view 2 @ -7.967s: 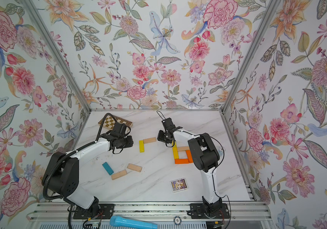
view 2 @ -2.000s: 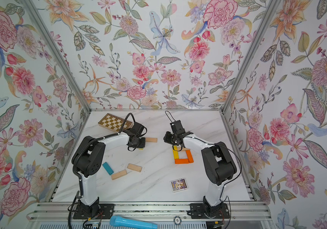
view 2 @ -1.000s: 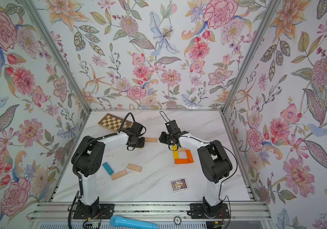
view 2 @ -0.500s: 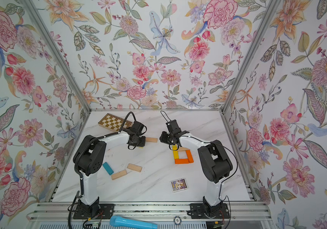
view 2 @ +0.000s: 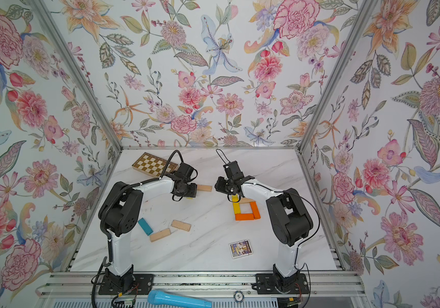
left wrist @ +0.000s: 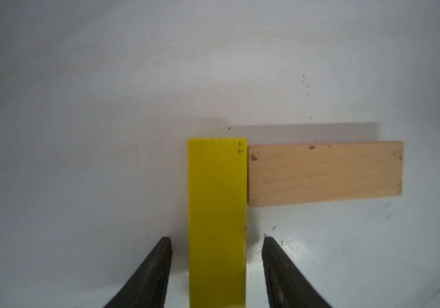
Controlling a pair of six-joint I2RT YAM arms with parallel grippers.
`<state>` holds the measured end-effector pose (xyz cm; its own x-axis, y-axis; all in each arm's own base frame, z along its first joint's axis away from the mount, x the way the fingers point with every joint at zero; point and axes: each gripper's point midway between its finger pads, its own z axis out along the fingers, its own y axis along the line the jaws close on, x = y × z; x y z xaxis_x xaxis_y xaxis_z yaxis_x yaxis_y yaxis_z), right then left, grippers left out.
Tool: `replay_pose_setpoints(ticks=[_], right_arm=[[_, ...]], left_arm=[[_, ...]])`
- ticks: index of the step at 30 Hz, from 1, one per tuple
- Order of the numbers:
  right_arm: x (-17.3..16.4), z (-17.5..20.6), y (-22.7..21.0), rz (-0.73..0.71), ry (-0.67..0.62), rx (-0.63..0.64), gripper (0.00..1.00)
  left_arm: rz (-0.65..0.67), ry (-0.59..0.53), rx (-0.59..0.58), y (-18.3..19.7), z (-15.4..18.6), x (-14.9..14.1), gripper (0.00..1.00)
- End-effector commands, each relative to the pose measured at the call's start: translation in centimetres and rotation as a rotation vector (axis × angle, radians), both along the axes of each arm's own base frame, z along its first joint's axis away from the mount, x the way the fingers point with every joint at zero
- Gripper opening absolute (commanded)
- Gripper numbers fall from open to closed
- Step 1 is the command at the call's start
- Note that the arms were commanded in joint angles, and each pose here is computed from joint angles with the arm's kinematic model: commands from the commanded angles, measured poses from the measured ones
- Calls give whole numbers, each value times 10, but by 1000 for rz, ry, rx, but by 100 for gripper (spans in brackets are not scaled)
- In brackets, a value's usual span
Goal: Assemble the number 6 with building blocks
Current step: Assemble the building block at the center of the board.
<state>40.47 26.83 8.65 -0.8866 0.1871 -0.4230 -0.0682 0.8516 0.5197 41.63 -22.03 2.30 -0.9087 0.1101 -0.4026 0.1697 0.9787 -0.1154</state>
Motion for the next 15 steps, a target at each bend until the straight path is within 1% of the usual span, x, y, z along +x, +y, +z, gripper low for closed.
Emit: replay_pose_setpoints(ticks=[1,6,8,12,15], right_arm=[[3,8,-3,6,-14,1,37],[6,29,-7,-6,-54,9,38],[6,40,-10,-10,-76,7,38],[-1,56,-16,-16,-114,1,38],[-12,60,-19,-10,-142,-30,39]], left_arm=[[-3,9,35,10,9,-6,65],[-11,-56,50,15,48,3,75],[-3,-82,36,22,69,3,78],[17,-121,44,41,103,-10,86],[87,-118,67,72,115,-26,93]])
